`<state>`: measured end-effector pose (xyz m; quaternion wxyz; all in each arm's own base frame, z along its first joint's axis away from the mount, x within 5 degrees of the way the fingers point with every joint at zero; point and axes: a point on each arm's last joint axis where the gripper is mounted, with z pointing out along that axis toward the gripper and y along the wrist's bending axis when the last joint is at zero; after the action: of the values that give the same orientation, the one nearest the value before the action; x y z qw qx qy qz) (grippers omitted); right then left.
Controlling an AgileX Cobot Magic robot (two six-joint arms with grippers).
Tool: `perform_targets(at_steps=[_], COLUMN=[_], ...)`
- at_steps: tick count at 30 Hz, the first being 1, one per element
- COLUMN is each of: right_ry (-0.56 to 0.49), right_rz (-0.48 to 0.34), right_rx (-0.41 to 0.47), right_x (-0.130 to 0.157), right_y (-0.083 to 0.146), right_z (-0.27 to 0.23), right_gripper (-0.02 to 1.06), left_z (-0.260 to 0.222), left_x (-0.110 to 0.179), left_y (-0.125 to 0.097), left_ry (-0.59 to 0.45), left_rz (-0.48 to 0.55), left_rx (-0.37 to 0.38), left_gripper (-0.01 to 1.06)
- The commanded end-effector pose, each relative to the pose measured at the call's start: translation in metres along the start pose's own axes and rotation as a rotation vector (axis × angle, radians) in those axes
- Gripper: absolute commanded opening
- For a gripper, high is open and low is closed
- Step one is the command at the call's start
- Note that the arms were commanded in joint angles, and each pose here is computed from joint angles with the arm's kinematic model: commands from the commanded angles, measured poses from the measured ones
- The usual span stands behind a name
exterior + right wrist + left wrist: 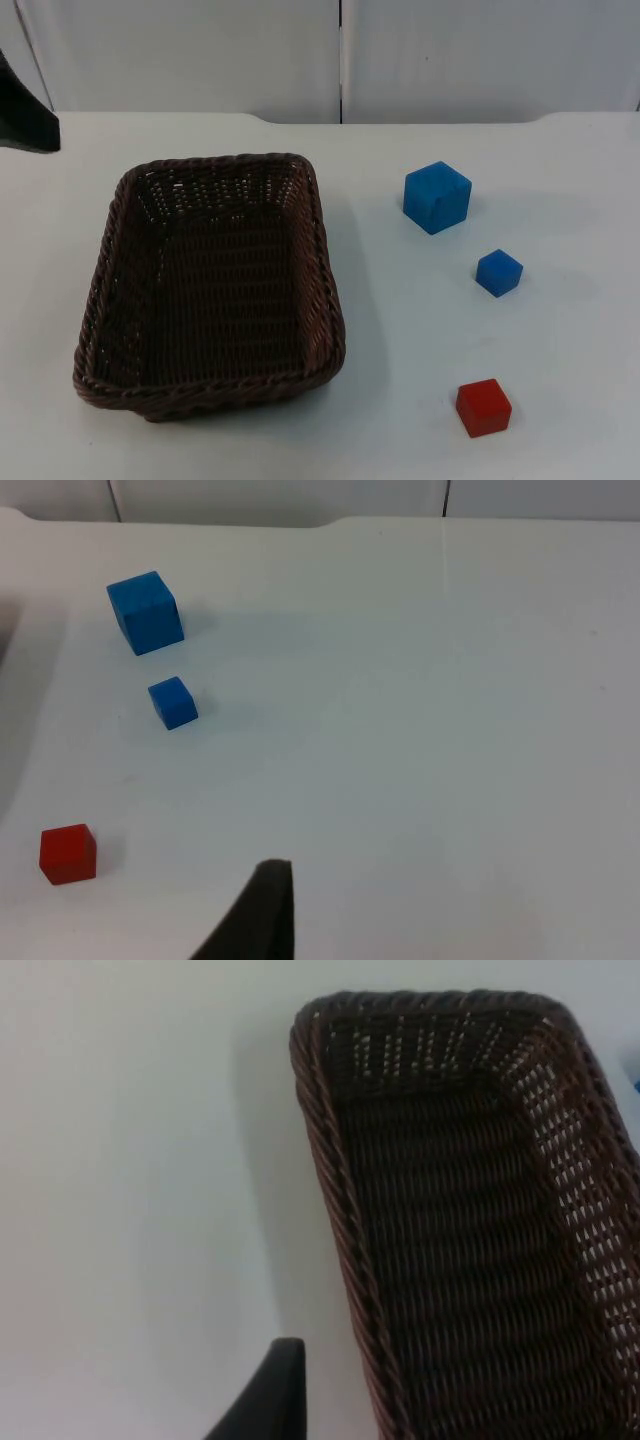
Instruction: Pick up the basket with the left hand and place the largest block into the basket with the right hand.
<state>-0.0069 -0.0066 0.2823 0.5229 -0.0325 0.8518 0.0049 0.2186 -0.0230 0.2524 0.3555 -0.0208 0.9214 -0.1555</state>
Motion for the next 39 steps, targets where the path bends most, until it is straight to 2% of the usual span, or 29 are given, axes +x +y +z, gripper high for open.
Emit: perform_targets(at_steps=[1,13,19,39], right_ry=[0.002,0.002,0.002,0.002], right_rz=[0.001,0.001,0.001,0.001], right_rx=[0.002,0.002,0.002,0.002], right_x=[0.002,0.002,0.002,0.002], right_y=[0.0,0.0,0.0,0.0], right_z=[0.001,0.001,0.001,0.001], right_gripper=[1.05,1.05,1.05,1.05], left_z=[0.01,0.046,0.057,0.116], left_x=[-0.002,0.007,0.008,-0.011], left_y=[0.002,0.011,0.013,0.028], left_ry=[0.004,0.121,0.144,0.229], left_rz=[-0.031,-0.097,-0.118,-0.143], left_rx=[0.005,0.015,0.022,0.001], left_gripper=[1.05,1.05,1.05,1.05])
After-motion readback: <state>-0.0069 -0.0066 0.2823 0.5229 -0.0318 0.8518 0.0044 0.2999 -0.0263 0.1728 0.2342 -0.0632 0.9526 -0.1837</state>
